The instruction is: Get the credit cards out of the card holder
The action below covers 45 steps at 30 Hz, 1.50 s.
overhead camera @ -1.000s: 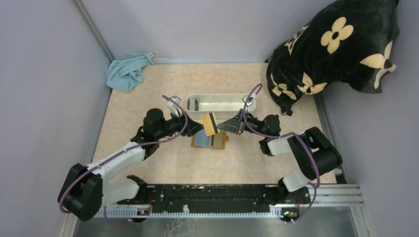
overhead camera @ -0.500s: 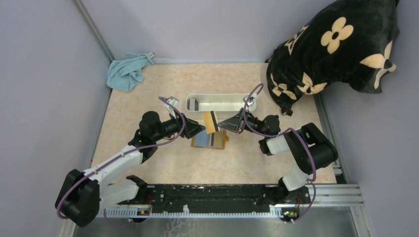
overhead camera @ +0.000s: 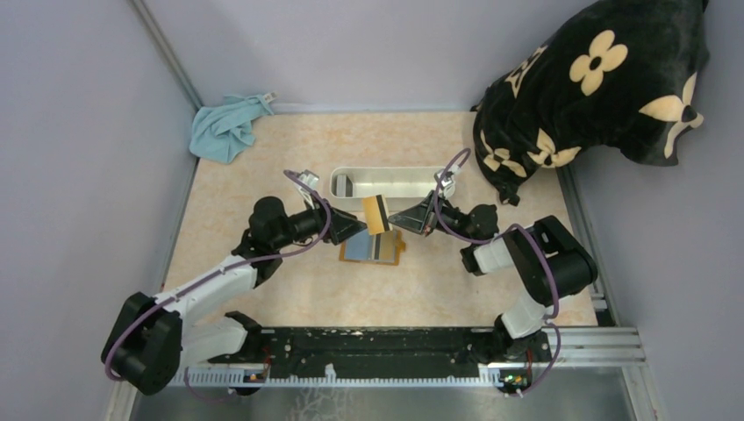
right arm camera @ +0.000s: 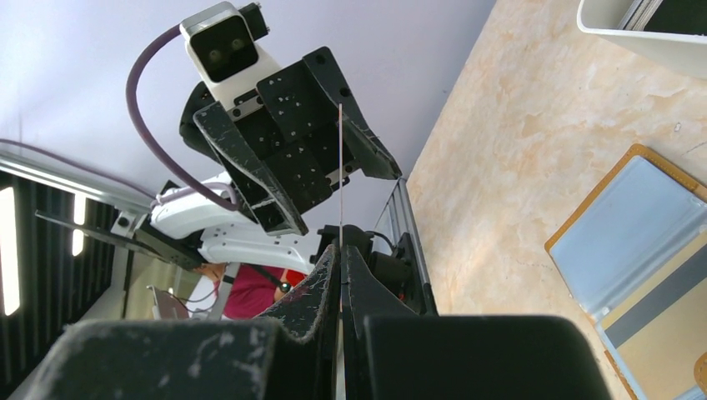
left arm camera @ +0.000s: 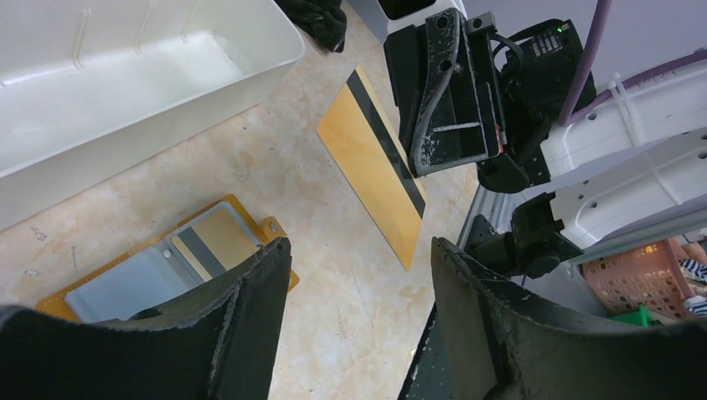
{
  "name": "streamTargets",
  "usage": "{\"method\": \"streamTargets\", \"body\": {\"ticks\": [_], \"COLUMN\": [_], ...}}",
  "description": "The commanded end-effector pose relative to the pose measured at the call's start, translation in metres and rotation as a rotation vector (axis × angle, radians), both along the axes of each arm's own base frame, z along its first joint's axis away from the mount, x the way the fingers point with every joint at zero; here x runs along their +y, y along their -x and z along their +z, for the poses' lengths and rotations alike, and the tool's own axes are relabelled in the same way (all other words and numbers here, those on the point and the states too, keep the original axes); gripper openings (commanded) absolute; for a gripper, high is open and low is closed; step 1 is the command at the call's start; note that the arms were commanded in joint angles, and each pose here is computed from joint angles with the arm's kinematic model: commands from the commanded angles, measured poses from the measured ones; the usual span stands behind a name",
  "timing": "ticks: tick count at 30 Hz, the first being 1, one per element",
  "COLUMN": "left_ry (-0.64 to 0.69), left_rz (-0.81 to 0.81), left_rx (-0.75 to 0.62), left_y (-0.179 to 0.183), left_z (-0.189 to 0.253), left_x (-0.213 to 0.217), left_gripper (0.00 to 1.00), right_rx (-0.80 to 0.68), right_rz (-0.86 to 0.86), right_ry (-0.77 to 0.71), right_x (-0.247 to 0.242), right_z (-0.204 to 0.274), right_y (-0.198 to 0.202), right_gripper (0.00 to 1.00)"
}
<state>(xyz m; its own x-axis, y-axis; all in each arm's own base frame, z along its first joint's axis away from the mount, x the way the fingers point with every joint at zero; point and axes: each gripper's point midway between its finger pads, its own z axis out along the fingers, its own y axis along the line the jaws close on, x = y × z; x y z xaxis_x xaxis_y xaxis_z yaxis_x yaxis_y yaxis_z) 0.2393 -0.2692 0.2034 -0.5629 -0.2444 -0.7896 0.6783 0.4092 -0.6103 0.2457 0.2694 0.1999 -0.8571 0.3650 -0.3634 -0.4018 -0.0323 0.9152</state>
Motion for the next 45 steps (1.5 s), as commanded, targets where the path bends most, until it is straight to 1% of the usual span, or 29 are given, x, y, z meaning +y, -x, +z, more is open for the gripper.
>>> {"method": "streamTargets", "body": {"ticks": [1, 13, 21, 26, 34, 35, 39, 42, 45], "left_ry": [0.05, 0.085, 0.096, 0.105, 0.123, 0.124, 0.126, 0.126, 0.125], "left_rz": [-0.031, -0.023, -0.027, -0.03, -0.008, -0.005, -0.002, -0.003, -0.003], "left_rx": [-0.023, -0.007, 0.009, 0.011, 0.026, 0.028, 0.028, 0.03, 0.031], "left_y": [-0.001, -0.008, -0.008, -0.007, -0.006, -0.006, -0.005, -0.005, -0.004], "left_z": [0.011, 0.019, 0.017, 0.019, 0.018, 0.017, 0.017, 0.017, 0.016], "left_x": [-0.006, -0.011, -0.013, -0.014, -0.014, -0.014, -0.015, -0.016, -0.016], "left_gripper": [0.66, 0.54, 0.5, 0.44, 0.45, 0.45, 0.45, 0.44, 0.4], "right_rx": [-0.129, -0.136, -0.141, -0.142, -0.163, -0.136, -0.13, -0.135, -0.142], "right_rz": [-0.006, 0.016, 0.027, 0.027, -0.006, -0.007, -0.011, -0.015, -0.019], "right_ry": [-0.054, -0.028, -0.027, -0.029, -0.067, -0.06, -0.085, -0.087, -0.088], "right_x": [-0.002, 0.007, 0.01, 0.011, 0.011, 0.012, 0.012, 0.012, 0.012], "right_z": [0.021, 0.015, 0.015, 0.014, 0.024, 0.016, 0.018, 0.018, 0.02], "right_y": [0.003, 0.007, 0.01, 0.01, 0.008, 0.006, 0.005, 0.004, 0.004], "right_gripper": [0.0, 0.0, 0.0, 0.0, 0.0, 0.0, 0.0, 0.0, 0.0]}}
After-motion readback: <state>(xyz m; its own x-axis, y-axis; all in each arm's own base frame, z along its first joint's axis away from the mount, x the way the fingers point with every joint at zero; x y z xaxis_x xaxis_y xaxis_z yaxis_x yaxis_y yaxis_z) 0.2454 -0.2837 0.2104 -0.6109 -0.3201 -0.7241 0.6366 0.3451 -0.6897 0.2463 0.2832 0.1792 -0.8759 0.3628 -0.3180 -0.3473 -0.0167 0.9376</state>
